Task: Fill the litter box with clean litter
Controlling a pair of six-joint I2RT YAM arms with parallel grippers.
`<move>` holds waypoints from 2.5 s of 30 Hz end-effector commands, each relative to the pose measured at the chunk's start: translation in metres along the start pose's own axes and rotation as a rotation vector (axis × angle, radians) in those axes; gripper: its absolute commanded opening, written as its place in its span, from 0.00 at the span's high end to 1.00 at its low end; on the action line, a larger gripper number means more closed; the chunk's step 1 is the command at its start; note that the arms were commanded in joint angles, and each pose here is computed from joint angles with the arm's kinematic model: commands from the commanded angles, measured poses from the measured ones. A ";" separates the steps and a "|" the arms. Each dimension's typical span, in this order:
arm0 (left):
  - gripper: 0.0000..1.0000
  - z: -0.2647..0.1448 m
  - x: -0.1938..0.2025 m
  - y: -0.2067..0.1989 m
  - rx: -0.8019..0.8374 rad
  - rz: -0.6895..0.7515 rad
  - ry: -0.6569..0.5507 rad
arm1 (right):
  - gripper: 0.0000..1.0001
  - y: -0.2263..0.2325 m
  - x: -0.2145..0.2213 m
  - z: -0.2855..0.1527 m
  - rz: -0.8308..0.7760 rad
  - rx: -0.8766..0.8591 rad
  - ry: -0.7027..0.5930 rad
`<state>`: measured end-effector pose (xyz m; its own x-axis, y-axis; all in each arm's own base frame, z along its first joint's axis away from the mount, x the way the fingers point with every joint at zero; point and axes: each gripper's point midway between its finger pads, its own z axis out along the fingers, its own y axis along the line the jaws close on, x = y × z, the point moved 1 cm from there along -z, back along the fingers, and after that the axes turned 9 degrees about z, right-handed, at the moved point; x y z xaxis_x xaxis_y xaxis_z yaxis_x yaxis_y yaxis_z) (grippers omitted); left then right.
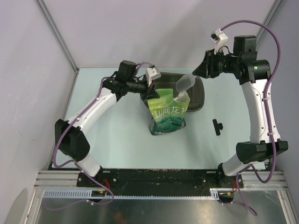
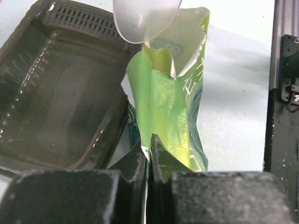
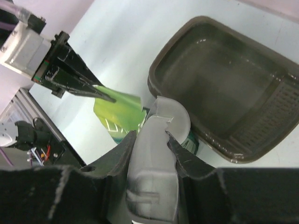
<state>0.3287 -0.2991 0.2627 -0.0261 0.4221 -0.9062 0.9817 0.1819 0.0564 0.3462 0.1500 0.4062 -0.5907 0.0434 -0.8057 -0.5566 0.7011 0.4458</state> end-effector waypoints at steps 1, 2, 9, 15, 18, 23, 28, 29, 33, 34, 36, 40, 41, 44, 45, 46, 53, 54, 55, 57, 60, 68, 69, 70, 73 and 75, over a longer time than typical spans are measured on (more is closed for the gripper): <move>1.00 -0.014 -0.035 -0.015 0.059 0.033 -0.087 | 1.00 0.016 -0.001 -0.021 -0.081 0.000 0.006; 1.00 -0.015 -0.037 -0.017 0.064 0.036 -0.093 | 1.00 0.019 0.000 -0.025 -0.081 -0.002 0.014; 1.00 -0.027 -0.049 -0.017 0.024 0.061 -0.106 | 1.00 0.024 0.004 -0.036 -0.123 0.002 0.031; 1.00 -0.037 -0.058 -0.021 0.006 0.091 -0.122 | 1.00 0.018 0.017 -0.029 -0.127 0.020 0.083; 1.00 -0.041 -0.063 -0.023 0.000 0.107 -0.131 | 1.00 0.009 0.022 -0.023 -0.137 0.067 0.104; 1.00 -0.040 -0.062 -0.029 0.008 0.124 -0.129 | 1.00 0.004 0.033 -0.005 -0.145 0.085 0.160; 1.00 -0.038 -0.064 -0.037 -0.007 0.208 -0.118 | 1.00 0.006 0.050 0.017 -0.157 0.113 0.251; 1.00 -0.038 -0.064 -0.037 -0.013 0.219 -0.115 | 1.00 0.001 0.055 0.022 -0.134 0.155 0.265; 1.00 -0.036 -0.066 -0.042 -0.027 0.286 -0.105 | 1.00 -0.015 0.055 0.023 0.030 0.309 0.179; 1.00 -0.037 -0.067 -0.043 -0.028 0.295 -0.105 | 1.00 -0.014 0.056 0.023 0.070 0.332 0.162; 1.00 -0.035 -0.068 -0.044 -0.033 0.312 -0.103 | 1.00 -0.013 0.064 0.028 0.082 0.345 0.174; 1.00 -0.035 -0.070 -0.045 -0.043 0.334 -0.102 | 1.00 -0.010 0.068 0.037 0.109 0.356 0.158; 1.00 -0.035 -0.072 -0.046 -0.045 0.343 -0.103 | 1.00 -0.012 0.075 0.042 0.138 0.360 0.163; 1.00 -0.036 -0.073 -0.047 -0.051 0.357 -0.105 | 1.00 -0.013 0.073 0.049 0.146 0.351 0.101; 1.00 -0.035 -0.073 -0.048 -0.050 0.360 -0.103 | 1.00 -0.017 0.082 0.056 0.150 0.351 0.111; 1.00 -0.036 -0.073 -0.048 -0.050 0.361 -0.104 | 1.00 -0.018 0.086 0.057 0.155 0.350 0.114; 1.00 -0.034 -0.071 -0.049 -0.045 0.355 -0.100 | 1.00 -0.021 0.129 0.078 0.147 0.352 0.144; 1.00 -0.034 -0.070 -0.050 -0.042 0.355 -0.100 | 1.00 -0.022 0.131 0.081 0.138 0.351 0.138; 1.00 -0.032 -0.069 -0.050 -0.040 0.348 -0.097 | 1.00 -0.025 0.137 0.084 0.140 0.355 0.148; 1.00 -0.030 -0.070 -0.050 -0.037 0.337 -0.098 | 1.00 -0.026 0.138 0.088 0.138 0.345 0.134; 1.00 -0.026 -0.070 -0.050 -0.030 0.317 -0.096 | 1.00 -0.025 0.143 0.096 0.154 0.314 0.124; 1.00 -0.019 -0.066 -0.040 -0.078 0.339 -0.054 | 1.00 -0.001 0.145 0.112 0.310 0.102 0.108; 1.00 -0.018 -0.065 -0.040 -0.084 0.345 -0.046 | 1.00 -0.001 0.148 0.111 0.327 0.079 0.118; 1.00 -0.018 -0.063 -0.040 -0.089 0.364 -0.038 | 1.00 0.001 0.148 0.110 0.335 0.058 0.118; 1.00 -0.013 -0.056 -0.045 -0.089 0.408 -0.011 | 1.00 0.005 0.147 0.110 0.382 -0.026 0.136; 1.00 -0.010 -0.049 -0.048 -0.082 0.413 0.004 | 1.00 0.010 0.144 0.109 0.408 -0.095 0.145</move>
<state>0.2840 -0.3155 0.2877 0.2539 0.5099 -0.8219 0.9376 0.0788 0.3386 0.3337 0.2098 0.2225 -0.7980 0.1930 -0.5709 -0.2275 0.7807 0.5821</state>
